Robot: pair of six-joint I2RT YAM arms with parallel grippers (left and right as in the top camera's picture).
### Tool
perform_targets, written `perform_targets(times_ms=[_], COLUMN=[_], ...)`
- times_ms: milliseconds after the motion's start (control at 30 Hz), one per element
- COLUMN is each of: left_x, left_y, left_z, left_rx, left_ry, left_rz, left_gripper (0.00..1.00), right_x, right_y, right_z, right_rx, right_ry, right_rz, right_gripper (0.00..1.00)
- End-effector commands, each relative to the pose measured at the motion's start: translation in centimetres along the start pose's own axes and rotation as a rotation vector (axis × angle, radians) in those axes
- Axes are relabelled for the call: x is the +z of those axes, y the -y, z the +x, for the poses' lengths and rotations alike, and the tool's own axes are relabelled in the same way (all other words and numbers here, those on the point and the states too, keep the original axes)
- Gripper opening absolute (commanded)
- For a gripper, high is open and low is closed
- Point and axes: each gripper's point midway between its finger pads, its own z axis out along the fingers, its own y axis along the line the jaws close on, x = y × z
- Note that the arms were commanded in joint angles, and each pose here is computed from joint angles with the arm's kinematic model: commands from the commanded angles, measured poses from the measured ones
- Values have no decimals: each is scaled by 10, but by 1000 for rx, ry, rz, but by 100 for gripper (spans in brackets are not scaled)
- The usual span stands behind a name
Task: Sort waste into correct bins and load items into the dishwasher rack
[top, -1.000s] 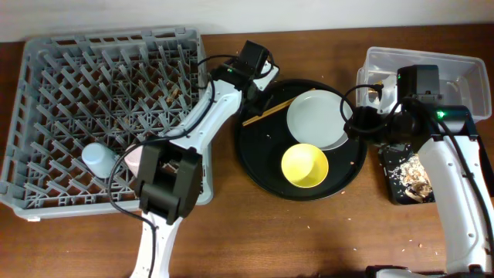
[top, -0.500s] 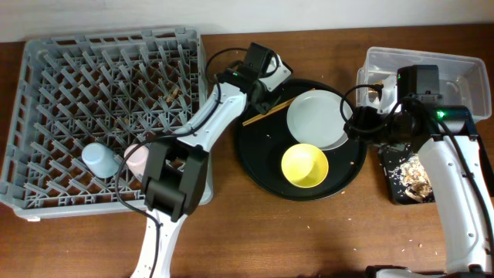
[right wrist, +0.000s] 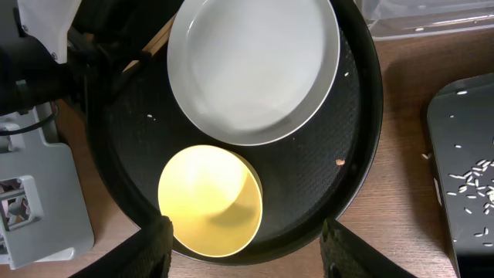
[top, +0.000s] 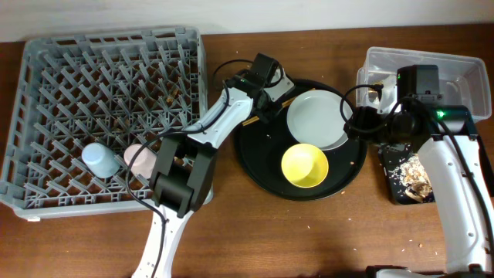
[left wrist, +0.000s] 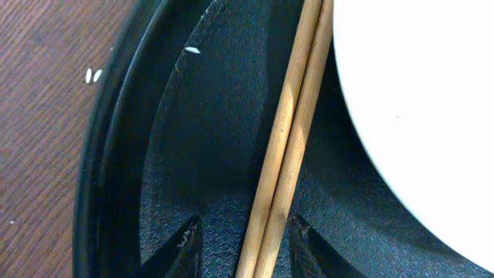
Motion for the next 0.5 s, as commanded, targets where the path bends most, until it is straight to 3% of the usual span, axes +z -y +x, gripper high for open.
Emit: perform_targets(times_ms=[0, 133, 367, 467], left_x=[-10, 4, 2, 23], left_y=[-7, -7, -10, -5], left_z=[-10, -3, -7, 13], left_rx=[15, 13, 13, 7], left_ry=[24, 4, 17, -41], left_rz=[-42, -43, -50, -28], left_gripper=[36, 30, 32, 30], right_x=[1, 1, 1, 1], right_y=[0, 0, 0, 0], right_z=[-1, -1, -1, -1], right_rx=[-6, -6, -6, -6], right_ry=[-4, -4, -4, -4], right_rz=[-3, -3, -3, -3], right_gripper=[63, 63, 63, 63])
